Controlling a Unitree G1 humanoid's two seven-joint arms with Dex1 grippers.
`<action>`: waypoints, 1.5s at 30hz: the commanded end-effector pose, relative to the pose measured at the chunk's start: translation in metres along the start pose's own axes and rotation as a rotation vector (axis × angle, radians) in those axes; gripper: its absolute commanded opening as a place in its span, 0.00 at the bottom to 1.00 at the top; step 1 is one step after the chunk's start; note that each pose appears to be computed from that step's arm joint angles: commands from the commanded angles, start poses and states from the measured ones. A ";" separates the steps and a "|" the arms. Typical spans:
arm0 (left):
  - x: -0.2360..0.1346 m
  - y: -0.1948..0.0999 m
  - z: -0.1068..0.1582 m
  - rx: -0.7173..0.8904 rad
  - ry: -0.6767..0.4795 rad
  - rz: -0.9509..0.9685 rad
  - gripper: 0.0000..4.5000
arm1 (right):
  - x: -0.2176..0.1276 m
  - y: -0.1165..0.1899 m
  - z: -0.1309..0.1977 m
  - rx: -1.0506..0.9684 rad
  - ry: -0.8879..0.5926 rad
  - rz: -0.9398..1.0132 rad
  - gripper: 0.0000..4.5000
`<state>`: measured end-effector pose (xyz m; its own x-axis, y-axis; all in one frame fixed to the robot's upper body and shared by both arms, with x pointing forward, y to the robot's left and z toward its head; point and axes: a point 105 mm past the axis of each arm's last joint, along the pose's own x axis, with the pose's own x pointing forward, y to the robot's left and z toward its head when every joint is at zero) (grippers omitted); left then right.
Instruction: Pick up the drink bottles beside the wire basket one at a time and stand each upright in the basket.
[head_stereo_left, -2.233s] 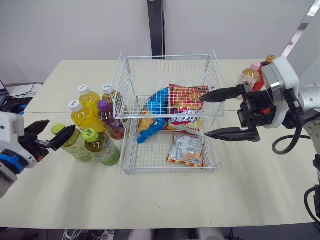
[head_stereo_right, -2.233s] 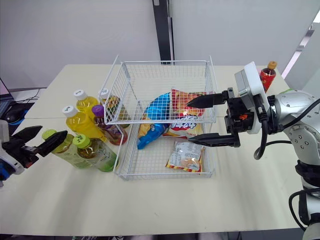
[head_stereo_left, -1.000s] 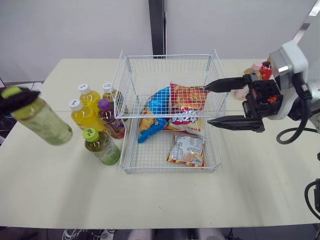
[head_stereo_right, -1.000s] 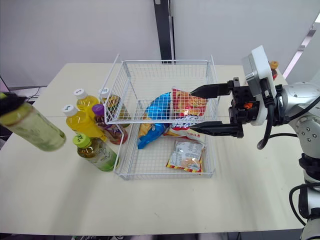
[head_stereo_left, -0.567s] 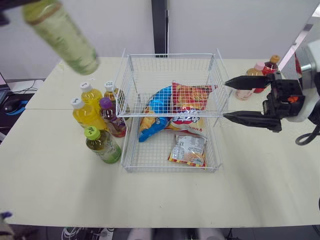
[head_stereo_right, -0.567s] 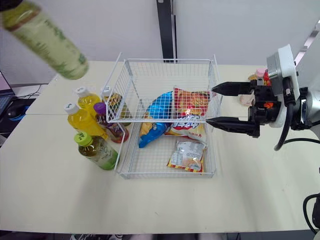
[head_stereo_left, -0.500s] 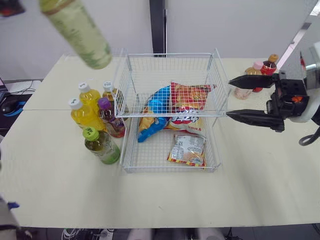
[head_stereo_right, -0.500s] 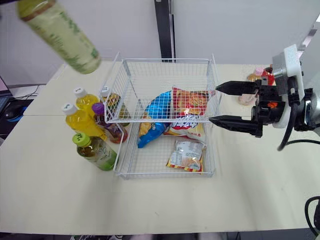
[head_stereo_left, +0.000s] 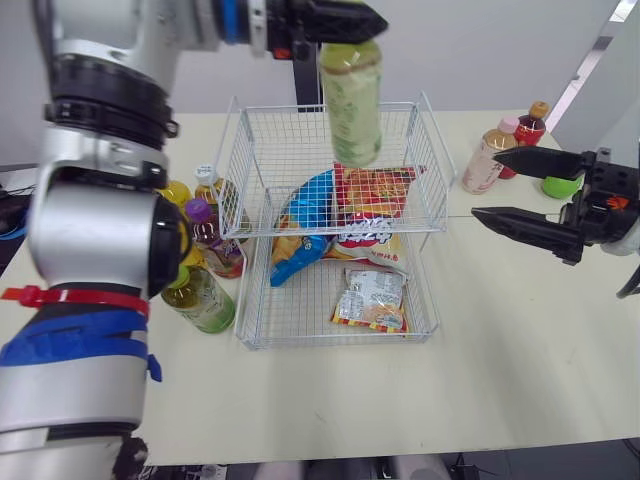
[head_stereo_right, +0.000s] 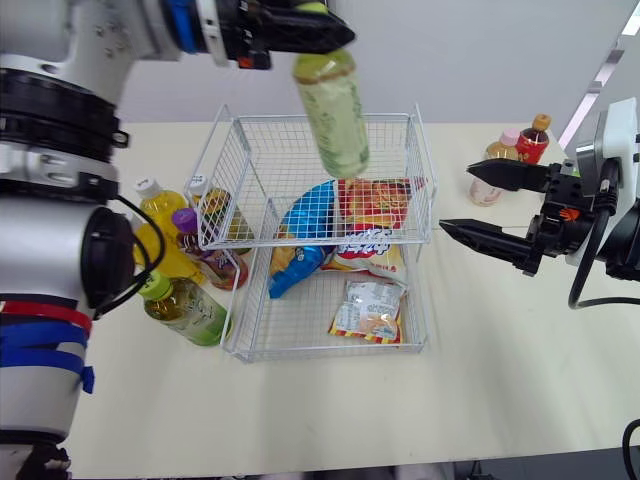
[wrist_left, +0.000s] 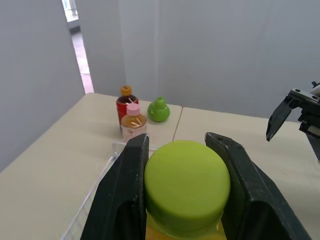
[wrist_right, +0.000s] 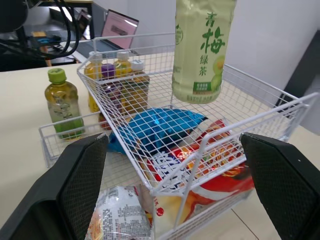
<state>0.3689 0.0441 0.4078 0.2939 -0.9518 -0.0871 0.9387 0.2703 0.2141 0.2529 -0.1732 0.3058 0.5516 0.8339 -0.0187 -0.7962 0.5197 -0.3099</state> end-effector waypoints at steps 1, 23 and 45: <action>0.007 0.002 0.015 0.081 -0.046 0.031 0.31 | -0.005 0.001 0.014 -0.058 -0.034 -0.052 1.00; 0.046 0.023 -0.006 0.067 -0.038 0.168 0.51 | -0.005 0.005 0.012 -0.042 -0.050 -0.079 1.00; -0.086 -0.001 0.014 0.088 -0.026 0.162 0.99 | 0.000 0.007 0.016 -0.064 -0.032 -0.002 1.00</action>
<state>0.3591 0.1192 0.4073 0.4349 -0.8971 -0.0781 0.8773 0.4026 0.2611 0.2469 -0.1687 0.3098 0.5624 0.8268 -0.0009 -0.7811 0.5309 -0.3286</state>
